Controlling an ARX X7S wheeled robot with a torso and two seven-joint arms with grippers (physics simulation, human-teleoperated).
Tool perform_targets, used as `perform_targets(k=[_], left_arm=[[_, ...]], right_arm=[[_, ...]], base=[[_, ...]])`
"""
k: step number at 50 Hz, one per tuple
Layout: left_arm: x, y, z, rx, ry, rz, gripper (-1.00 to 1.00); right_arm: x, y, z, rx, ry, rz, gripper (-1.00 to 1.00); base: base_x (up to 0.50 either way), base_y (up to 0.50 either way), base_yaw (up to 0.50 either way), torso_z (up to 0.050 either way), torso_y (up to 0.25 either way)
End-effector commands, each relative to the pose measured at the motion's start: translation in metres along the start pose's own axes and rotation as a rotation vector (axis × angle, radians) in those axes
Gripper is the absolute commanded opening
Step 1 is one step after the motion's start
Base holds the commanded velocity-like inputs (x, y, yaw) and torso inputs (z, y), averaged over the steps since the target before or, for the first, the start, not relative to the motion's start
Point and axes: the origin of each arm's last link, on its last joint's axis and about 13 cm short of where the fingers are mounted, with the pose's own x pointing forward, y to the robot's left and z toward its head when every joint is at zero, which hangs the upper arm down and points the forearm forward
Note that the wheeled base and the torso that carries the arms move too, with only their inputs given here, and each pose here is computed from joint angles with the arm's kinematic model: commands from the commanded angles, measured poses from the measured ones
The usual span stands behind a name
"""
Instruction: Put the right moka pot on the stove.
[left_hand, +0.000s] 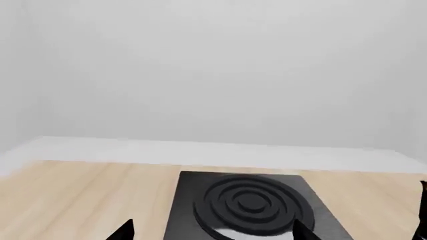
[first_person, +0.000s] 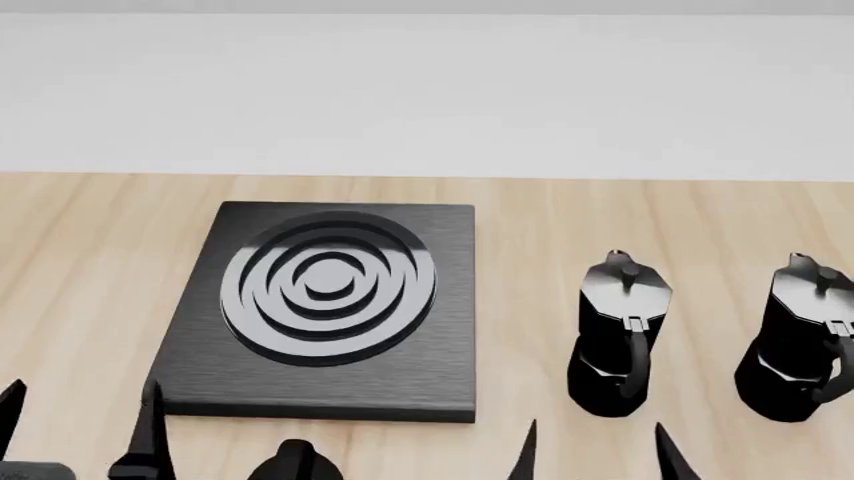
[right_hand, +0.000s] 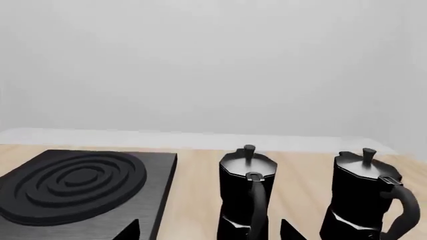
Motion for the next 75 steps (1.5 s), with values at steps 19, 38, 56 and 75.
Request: perform_targets(k=[19,38,56,75], left_arm=[[-0.02,-0.005,0.07,0.018,-0.102,-0.048,1.0],[-0.022,-0.004,0.072,0.01,-0.109,-0.062,1.0],[-0.023,-0.004,0.069,0.026,-0.114,-0.066,1.0],[-0.024,-0.004,0.069,0.033,-0.123,-0.063,1.0]], right_arm=[[-0.003,-0.003,0.049,-0.035,-0.089,-0.002,1.0],[-0.006,-0.003,0.056,0.003,-0.085,0.017,1.0],[-0.008,-0.003,0.06,0.008,-0.091,0.01,1.0],[-0.006,-0.003,0.058,0.008,-0.084,0.009,1.0]], base=[[0.0,0.0,0.0,0.0,0.0],[0.0,0.0,0.0,0.0,0.0],[0.0,0.0,0.0,0.0,-0.072],[0.0,0.0,0.0,0.0,-0.161]])
